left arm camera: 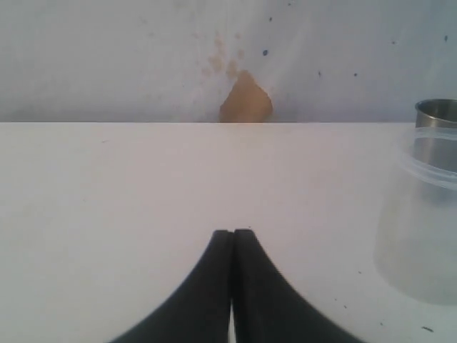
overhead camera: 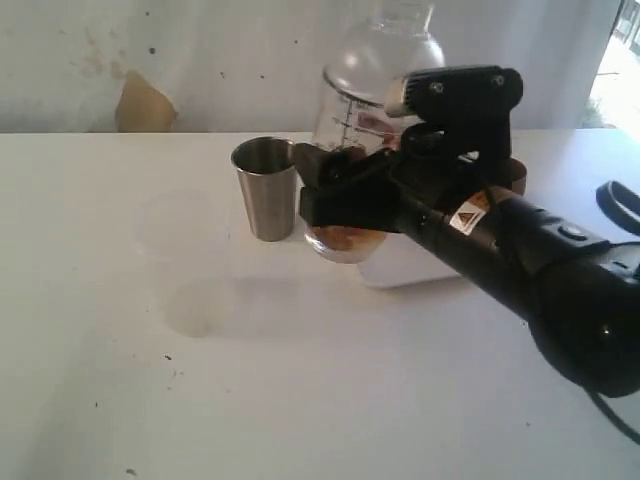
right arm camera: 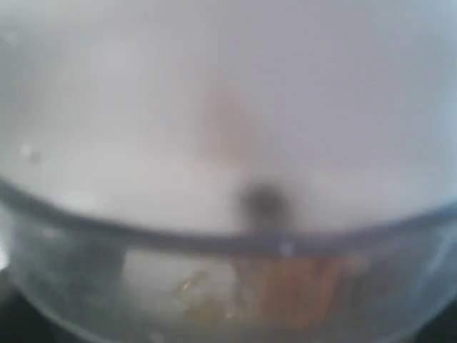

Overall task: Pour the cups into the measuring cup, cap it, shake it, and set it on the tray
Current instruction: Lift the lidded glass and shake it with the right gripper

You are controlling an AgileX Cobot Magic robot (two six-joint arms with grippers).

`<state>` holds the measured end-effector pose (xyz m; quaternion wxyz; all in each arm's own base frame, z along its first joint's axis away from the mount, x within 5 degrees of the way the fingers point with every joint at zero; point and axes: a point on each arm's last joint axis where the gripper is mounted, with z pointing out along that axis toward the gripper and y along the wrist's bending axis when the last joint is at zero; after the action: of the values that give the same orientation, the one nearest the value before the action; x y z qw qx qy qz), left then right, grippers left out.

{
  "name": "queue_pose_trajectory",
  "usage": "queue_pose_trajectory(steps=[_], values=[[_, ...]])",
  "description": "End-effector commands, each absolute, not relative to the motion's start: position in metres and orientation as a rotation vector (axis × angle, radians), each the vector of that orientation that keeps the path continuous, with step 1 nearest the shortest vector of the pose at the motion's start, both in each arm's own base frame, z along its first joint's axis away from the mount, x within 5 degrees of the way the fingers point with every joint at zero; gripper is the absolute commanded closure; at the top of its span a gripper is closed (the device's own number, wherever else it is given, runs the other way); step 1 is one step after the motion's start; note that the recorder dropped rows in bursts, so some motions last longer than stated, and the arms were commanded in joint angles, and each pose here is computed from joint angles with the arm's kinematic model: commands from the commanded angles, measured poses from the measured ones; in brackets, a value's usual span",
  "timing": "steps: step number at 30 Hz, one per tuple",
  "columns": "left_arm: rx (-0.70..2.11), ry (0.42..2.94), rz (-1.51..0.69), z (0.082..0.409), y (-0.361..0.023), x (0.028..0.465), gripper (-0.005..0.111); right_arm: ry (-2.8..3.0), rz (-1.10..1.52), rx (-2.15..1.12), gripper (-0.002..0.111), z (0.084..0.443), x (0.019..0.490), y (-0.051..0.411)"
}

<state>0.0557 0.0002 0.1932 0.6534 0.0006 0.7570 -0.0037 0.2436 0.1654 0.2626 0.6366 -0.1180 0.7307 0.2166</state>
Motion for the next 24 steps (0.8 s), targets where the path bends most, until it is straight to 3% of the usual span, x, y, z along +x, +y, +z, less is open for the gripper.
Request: queue_pose_trajectory(steps=[1,2,3,4,5,7,10,11,13,15,16,17,18,19,21,22,23,24], values=[[0.003,1.715,-0.011,0.192,0.0,0.056,0.107,1.66,0.406,0.044,0.108,0.286,0.265,0.15],[0.003,1.715,-0.011,0.192,0.0,0.056,0.107,1.677,0.418,-0.05,0.108,0.291,0.261,0.155],[0.003,1.715,-0.011,0.192,0.0,0.056,0.107,1.621,0.4,-0.405,0.108,0.298,0.246,0.175],[0.003,1.715,-0.011,0.192,0.0,0.056,0.107,1.548,0.377,-0.551,0.108,0.301,0.237,0.186],[0.003,1.715,-0.011,0.192,0.0,0.056,0.107,1.539,0.36,-0.47,0.108,0.3,0.242,0.182],[0.004,1.713,-0.011,0.192,0.0,0.056,0.107,1.605,0.389,-0.005,0.108,0.3,0.257,0.156],[0.003,1.715,-0.011,0.192,0.0,0.056,0.107,1.486,0.366,-0.599,0.108,0.31,0.231,0.191],[0.003,1.718,-0.011,0.192,0.0,0.055,0.107,1.497,0.328,-0.452,0.108,0.307,0.241,0.182],[0.003,1.716,-0.011,0.192,0.0,0.056,0.107,1.66,0.417,0.145,0.108,0.299,0.262,0.149],[0.003,1.716,-0.011,0.192,0.0,0.056,0.107,1.566,0.382,-0.527,0.108,0.309,0.243,0.183],[0.003,1.716,-0.011,0.192,0.0,0.056,0.107,1.537,0.363,-0.636,0.108,0.306,0.239,0.191],[0.003,1.718,-0.011,0.192,0.0,0.055,0.107,1.564,0.381,-0.501,0.108,0.304,0.249,0.184],[0.003,1.718,-0.011,0.192,0.0,0.055,0.107,1.656,0.469,-0.076,0.108,0.302,0.262,0.162],[0.004,1.712,-0.011,0.192,0.0,0.056,0.107,1.668,0.546,0.091,0.108,0.304,0.263,0.155],[0.004,1.714,-0.011,0.192,0.0,0.056,0.107,1.514,0.432,-0.573,0.108,0.313,0.238,0.19],[0.003,1.718,-0.011,0.192,0.0,0.055,0.107,1.473,0.399,-0.64,0.108,0.311,0.237,0.195],[0.003,1.718,-0.011,0.192,0.0,0.055,0.107,1.529,0.39,-0.428,0.108,0.309,0.252,0.181],[0.003,1.716,-0.011,0.192,0.0,0.056,0.107,1.643,0.49,0.069,0.108,0.303,0.266,0.157]])
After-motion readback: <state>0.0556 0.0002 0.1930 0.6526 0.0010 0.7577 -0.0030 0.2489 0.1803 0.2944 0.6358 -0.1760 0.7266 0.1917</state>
